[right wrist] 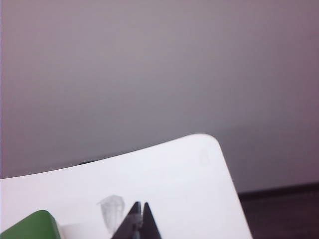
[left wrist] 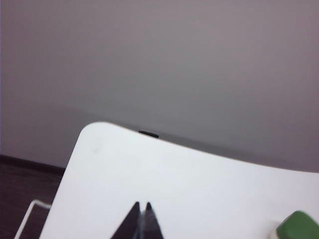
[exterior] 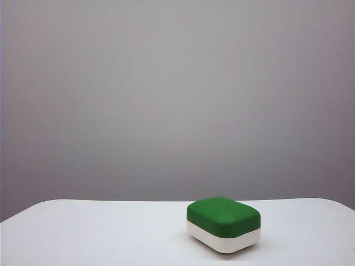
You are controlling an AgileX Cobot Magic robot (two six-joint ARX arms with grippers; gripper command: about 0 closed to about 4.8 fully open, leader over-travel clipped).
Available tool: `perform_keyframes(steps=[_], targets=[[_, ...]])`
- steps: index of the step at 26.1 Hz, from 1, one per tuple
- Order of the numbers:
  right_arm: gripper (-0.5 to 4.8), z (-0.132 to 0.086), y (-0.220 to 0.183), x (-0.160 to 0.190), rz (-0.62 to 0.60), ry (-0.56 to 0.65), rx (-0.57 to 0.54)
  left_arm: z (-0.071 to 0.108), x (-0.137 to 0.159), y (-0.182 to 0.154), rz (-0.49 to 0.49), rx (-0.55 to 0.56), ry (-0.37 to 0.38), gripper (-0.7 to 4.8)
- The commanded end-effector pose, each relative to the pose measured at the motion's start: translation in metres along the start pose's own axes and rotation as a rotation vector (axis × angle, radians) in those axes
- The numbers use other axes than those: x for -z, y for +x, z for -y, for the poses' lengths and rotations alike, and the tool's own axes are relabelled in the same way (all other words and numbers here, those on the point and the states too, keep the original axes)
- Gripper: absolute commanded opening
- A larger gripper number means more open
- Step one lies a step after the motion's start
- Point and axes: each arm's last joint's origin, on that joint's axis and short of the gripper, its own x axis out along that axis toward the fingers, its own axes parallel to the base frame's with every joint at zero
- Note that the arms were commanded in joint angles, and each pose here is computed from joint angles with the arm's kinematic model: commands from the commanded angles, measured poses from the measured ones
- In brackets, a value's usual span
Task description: Pick up the foam mahjong on the table and turn it over.
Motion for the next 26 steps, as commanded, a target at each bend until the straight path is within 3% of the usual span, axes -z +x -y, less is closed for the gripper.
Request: perform_keyframes(steps=[1,6,9,12,21,22,24,26], targets=[[-0.04,-0.005,0.004,-0.018,0.002,0.024,0.007,0.007,-0.026,0.007,-0.010,0.000,0.042,-0.05],[-0.03,-0.015,0.029,-0.056,-0.104,-0.002,-0.002,0.019,-0.069,0.034,-0.071,-0.003,0.169,-0.05],[-0.03,-0.021,0.048,-0.068,-0.166,-0.078,-0.080,0.026,-0.085,0.041,-0.063,0.089,0.236,-0.05],[-0.03,-0.028,0.091,-0.075,-0.309,-0.104,-0.206,0.036,-0.098,0.055,-0.089,0.223,0.289,-0.05],[0.03,-0.029,0.185,-0.046,-0.608,-0.013,-0.426,0.072,-0.067,0.082,-0.375,0.418,0.417,-0.05],[0.76,-0.031,0.200,-0.036,-0.652,-0.002,-0.442,0.079,-0.060,0.087,-0.398,0.397,0.443,-0.05],[1.68,-0.033,0.212,-0.026,-0.694,0.017,-0.471,0.087,-0.052,0.090,-0.419,0.371,0.471,-0.05],[1.82,-0.035,0.224,-0.015,-0.729,0.025,-0.514,0.096,-0.047,0.092,-0.429,0.358,0.459,-0.05]])
